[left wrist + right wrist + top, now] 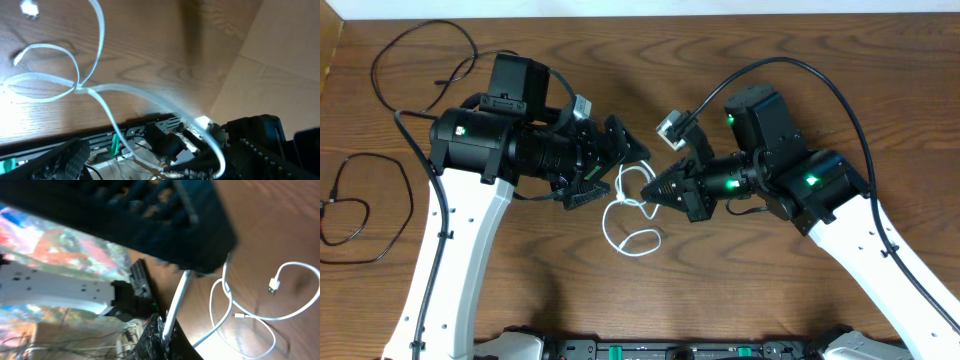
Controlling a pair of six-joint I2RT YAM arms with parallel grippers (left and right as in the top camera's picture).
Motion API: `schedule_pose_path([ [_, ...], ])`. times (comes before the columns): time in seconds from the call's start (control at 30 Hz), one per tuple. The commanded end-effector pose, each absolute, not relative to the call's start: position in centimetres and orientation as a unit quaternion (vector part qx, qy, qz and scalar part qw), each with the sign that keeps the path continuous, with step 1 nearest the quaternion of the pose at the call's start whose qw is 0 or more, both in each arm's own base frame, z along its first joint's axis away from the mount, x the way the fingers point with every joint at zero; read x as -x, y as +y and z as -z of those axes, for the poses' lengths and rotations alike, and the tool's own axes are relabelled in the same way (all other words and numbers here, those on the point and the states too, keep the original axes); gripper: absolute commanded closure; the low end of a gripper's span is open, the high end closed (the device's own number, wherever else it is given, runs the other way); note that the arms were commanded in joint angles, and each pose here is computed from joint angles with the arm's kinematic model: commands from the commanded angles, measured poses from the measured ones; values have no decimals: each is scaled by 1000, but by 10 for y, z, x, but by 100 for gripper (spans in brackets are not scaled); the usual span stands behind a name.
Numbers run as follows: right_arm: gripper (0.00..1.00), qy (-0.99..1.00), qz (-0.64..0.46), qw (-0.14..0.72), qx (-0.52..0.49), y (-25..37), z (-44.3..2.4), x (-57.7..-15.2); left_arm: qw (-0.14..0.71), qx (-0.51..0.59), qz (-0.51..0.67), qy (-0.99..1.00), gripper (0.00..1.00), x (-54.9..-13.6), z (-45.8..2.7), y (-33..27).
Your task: Untangle cables
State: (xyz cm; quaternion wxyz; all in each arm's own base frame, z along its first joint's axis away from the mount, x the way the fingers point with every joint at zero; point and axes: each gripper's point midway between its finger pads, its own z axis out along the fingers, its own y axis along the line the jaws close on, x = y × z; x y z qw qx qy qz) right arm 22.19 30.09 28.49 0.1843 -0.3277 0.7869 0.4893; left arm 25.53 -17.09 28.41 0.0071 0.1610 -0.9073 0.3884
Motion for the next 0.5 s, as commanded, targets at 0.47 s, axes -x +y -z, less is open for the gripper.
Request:
schedule_pose_path([
  [0.47,99,774,-467,249,347,331,-300,-224,51,-168,-445,-878,5,-247,-302,-186],
])
